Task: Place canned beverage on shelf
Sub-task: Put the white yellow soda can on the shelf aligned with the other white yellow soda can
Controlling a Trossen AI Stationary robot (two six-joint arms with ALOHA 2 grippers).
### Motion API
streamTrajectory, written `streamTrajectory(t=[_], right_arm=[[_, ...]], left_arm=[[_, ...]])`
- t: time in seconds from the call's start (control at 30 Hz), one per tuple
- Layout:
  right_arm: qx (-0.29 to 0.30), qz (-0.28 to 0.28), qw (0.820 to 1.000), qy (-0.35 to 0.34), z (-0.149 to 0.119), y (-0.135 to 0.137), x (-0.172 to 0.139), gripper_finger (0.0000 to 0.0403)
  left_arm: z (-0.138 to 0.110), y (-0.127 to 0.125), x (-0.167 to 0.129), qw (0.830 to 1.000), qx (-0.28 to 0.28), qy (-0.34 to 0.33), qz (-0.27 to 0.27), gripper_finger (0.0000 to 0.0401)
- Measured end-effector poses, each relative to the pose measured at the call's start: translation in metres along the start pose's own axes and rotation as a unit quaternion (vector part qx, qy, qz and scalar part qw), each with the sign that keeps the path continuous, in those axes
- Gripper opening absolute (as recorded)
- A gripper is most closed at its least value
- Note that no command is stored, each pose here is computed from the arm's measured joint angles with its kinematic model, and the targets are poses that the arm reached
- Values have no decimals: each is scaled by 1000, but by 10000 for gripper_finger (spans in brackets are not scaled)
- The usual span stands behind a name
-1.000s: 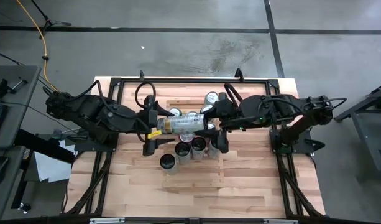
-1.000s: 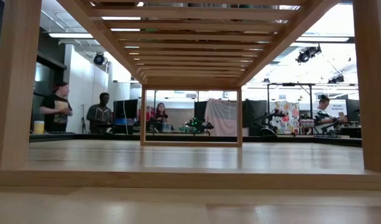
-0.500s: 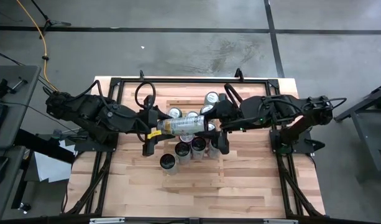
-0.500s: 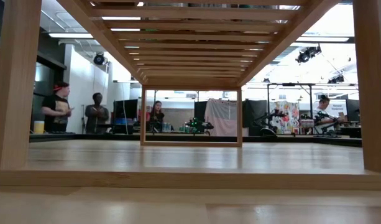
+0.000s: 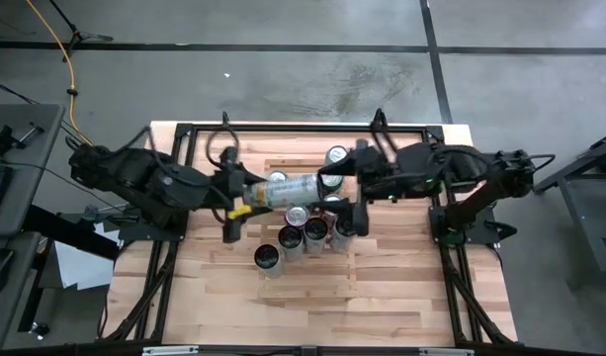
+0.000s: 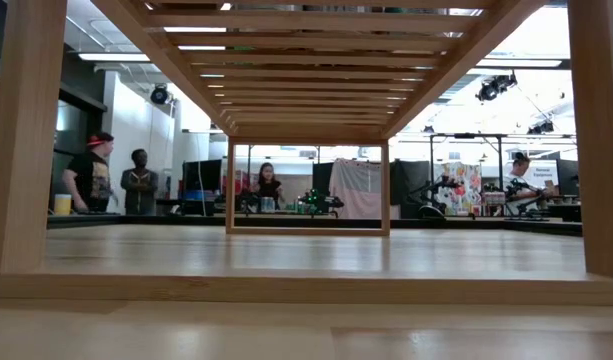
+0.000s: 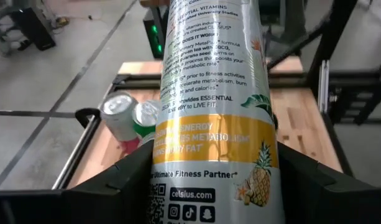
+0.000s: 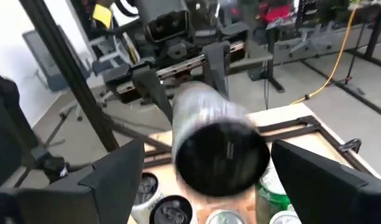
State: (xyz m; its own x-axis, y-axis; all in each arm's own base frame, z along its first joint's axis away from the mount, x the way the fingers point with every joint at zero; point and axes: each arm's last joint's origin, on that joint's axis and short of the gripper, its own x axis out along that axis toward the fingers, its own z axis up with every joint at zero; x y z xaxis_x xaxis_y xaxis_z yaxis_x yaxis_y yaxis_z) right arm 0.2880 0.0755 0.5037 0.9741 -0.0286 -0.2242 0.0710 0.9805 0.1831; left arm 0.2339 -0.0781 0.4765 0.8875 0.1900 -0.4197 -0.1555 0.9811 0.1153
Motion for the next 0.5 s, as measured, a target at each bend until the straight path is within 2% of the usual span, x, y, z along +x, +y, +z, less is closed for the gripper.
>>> streamTrajectory(t=[0.17,0.3,0.4,0.5], right_arm=[[10,-12,1000,-19,5,-2,-8,337],[17,-8,999,-46,9,0,-1,338],[17,-8,997,-79,13,0,12,338],[17,7,991,-129,21,1,20,338]], left_arm=[[10,17,-33,996,-57,-73,18,236],[23,23,-53,978,-106,-180,10,236],[27,18,-53,956,-129,-263,-15,236],[21,8,-38,939,-143,-312,-28,236]])
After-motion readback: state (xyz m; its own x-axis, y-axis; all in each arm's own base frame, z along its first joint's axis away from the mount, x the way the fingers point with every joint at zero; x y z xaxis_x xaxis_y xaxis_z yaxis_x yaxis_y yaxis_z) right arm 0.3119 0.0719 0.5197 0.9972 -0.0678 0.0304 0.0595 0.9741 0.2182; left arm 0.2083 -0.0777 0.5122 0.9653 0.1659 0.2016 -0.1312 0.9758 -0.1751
